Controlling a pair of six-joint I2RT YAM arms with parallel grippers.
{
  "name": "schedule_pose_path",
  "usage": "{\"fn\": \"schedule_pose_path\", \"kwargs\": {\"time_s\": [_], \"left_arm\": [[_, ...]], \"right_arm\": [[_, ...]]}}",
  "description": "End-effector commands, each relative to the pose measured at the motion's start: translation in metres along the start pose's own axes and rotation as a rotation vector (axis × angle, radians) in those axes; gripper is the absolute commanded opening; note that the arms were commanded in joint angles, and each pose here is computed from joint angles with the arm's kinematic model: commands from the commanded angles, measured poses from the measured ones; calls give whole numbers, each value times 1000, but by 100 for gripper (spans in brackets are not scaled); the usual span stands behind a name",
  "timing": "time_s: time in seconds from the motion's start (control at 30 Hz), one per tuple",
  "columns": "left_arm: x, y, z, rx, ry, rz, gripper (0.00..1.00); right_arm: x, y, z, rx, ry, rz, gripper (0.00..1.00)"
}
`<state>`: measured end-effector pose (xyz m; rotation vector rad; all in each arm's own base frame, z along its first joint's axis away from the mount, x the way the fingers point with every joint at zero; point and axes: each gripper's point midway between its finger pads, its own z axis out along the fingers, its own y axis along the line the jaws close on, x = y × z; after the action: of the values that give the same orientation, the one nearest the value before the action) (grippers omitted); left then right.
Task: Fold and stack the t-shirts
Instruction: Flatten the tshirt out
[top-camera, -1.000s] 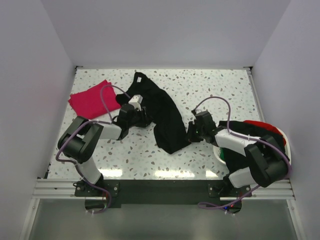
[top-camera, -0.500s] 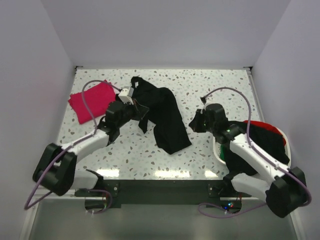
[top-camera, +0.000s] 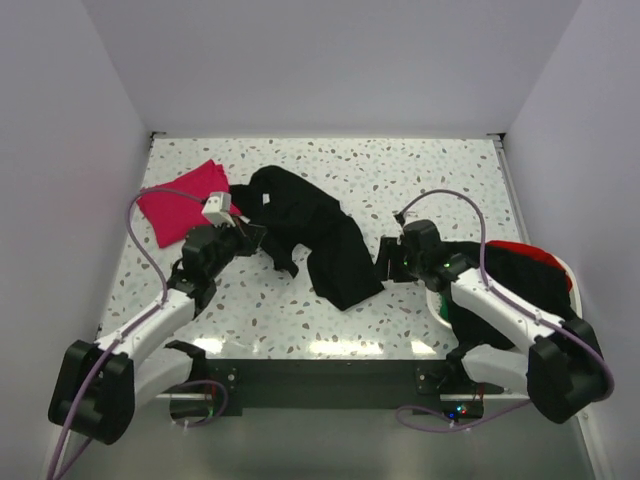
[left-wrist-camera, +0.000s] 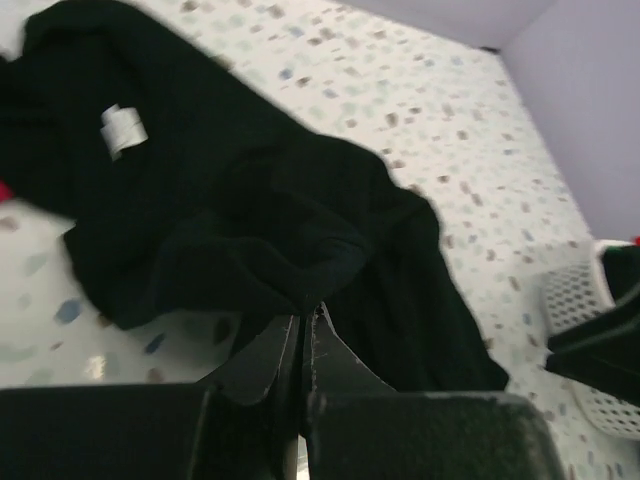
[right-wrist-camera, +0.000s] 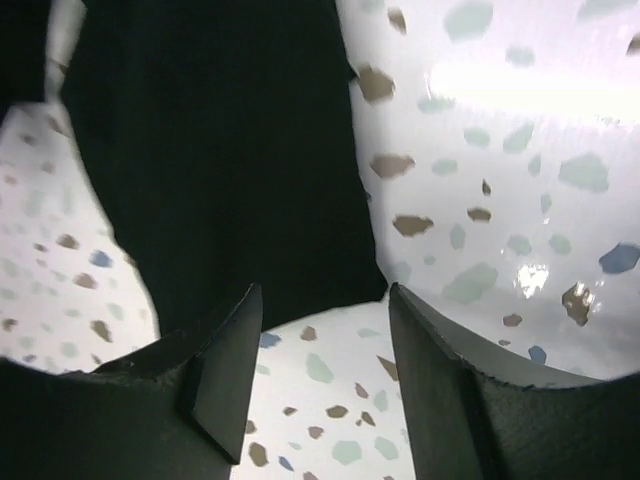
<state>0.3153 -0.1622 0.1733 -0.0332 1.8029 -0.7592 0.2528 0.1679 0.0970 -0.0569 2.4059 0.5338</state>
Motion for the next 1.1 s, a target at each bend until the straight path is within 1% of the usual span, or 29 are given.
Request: {"fn": "schedule_pose_path", "kwargs": {"time_s": [0.0,0.1,0.17,0.3,0.47,0.7,0.73,0.77,0.83,0.87,0.9,0.93,1.03,1.07], "left_arm": [[18,53,1,-179,24,-30,1],[35,80,2,-265,60,-36,7],[43,91,3,-307,80,-35,9],[46,104,0,-362,84,-12,11],[44,115,-4,-424,81,15,11],[41,115,-5,-426,77,24,10],[41,114,-5,-422,75,24,10],[41,113,-4,-415,75,24,9],[42,110,-3,-395,80,25,7],[40,108,-2,-382,74,27,5],[40,106,-1,-370,75,30,3],[41,102,1,-344,84,31,1],[34,91,5,-294,83,43,0],[33,86,5,-272,90,42,0]], "right_arm": [[14,-3,16,1,29,-6,58],[25,-9,29,17,72,-6,59],[29,-10,34,22,87,-3,60],[36,-9,40,19,111,-6,60],[48,-9,48,29,156,-8,60],[60,-9,47,63,195,-29,58],[61,-6,46,54,196,-36,56],[64,-4,45,43,206,-34,47],[65,-2,46,35,211,-37,29],[63,-1,46,31,208,-39,11],[62,-1,45,35,205,-42,4],[58,-1,44,40,194,-43,0],[39,4,35,48,152,-54,0],[26,10,25,39,117,-58,0]]}}
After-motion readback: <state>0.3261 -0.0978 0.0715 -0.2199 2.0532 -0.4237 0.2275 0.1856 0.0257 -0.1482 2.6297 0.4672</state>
